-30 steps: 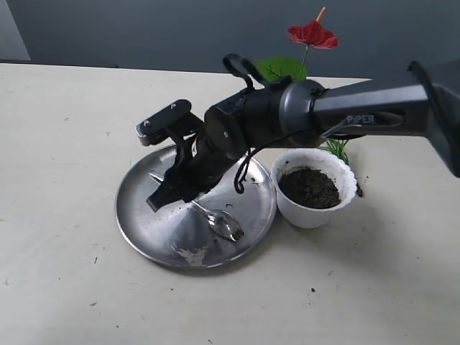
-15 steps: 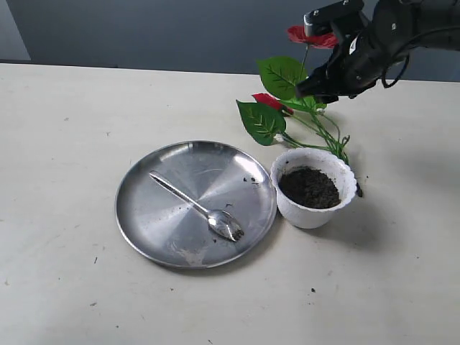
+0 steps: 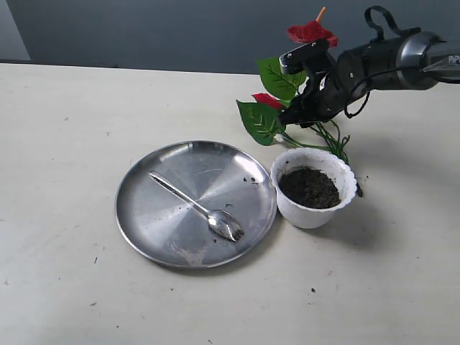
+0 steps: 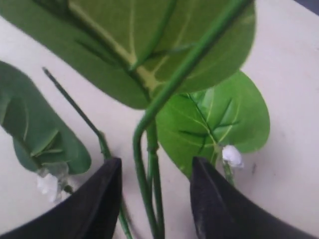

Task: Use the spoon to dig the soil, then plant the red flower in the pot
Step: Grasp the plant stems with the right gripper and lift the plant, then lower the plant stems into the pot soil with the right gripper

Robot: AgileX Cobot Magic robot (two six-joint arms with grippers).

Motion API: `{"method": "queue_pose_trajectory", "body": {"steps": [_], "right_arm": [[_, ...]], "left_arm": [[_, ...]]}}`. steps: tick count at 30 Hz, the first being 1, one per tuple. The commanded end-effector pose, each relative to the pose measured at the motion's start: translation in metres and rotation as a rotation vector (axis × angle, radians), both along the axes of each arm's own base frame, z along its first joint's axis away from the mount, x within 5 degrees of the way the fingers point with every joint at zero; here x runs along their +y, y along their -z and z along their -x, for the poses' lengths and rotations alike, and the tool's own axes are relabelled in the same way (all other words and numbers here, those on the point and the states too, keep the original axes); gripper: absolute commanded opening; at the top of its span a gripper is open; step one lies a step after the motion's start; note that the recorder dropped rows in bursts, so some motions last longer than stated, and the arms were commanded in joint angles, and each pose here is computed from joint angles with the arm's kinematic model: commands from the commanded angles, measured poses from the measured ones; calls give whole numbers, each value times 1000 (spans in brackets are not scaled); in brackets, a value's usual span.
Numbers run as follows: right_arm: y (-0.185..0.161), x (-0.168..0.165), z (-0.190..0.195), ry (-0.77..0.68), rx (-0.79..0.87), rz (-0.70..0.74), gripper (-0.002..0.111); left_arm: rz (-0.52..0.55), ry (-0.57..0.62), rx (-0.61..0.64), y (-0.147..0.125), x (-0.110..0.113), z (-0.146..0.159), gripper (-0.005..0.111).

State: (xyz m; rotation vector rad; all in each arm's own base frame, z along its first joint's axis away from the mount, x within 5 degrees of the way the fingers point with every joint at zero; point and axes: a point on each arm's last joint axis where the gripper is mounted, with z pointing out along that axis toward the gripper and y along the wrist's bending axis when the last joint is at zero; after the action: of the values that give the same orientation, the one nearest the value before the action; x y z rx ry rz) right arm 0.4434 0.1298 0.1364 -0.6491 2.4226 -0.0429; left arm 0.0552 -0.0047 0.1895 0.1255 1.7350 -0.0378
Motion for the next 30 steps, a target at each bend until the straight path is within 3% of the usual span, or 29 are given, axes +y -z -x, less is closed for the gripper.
{"method": "queue_pose_trajectory", "body": {"steps": [1, 3, 15, 23, 30], "right_arm": [[-5, 1, -13, -2, -15, 12, 16], [-10, 2, -16, -1, -31, 8, 0], [-54, 1, -17, 20, -64, 0, 0], [-115, -4, -8, 25, -222, -38, 0], [-175, -23, 10, 135, -339, -161, 0]], "left_arm": [[6, 6, -17, -2, 0, 0, 1], [6, 6, -17, -2, 0, 0, 1], [6, 6, -17, -2, 0, 0, 1], [6, 6, -17, -2, 0, 0, 1], [6, 6, -17, -2, 0, 0, 1]]}}
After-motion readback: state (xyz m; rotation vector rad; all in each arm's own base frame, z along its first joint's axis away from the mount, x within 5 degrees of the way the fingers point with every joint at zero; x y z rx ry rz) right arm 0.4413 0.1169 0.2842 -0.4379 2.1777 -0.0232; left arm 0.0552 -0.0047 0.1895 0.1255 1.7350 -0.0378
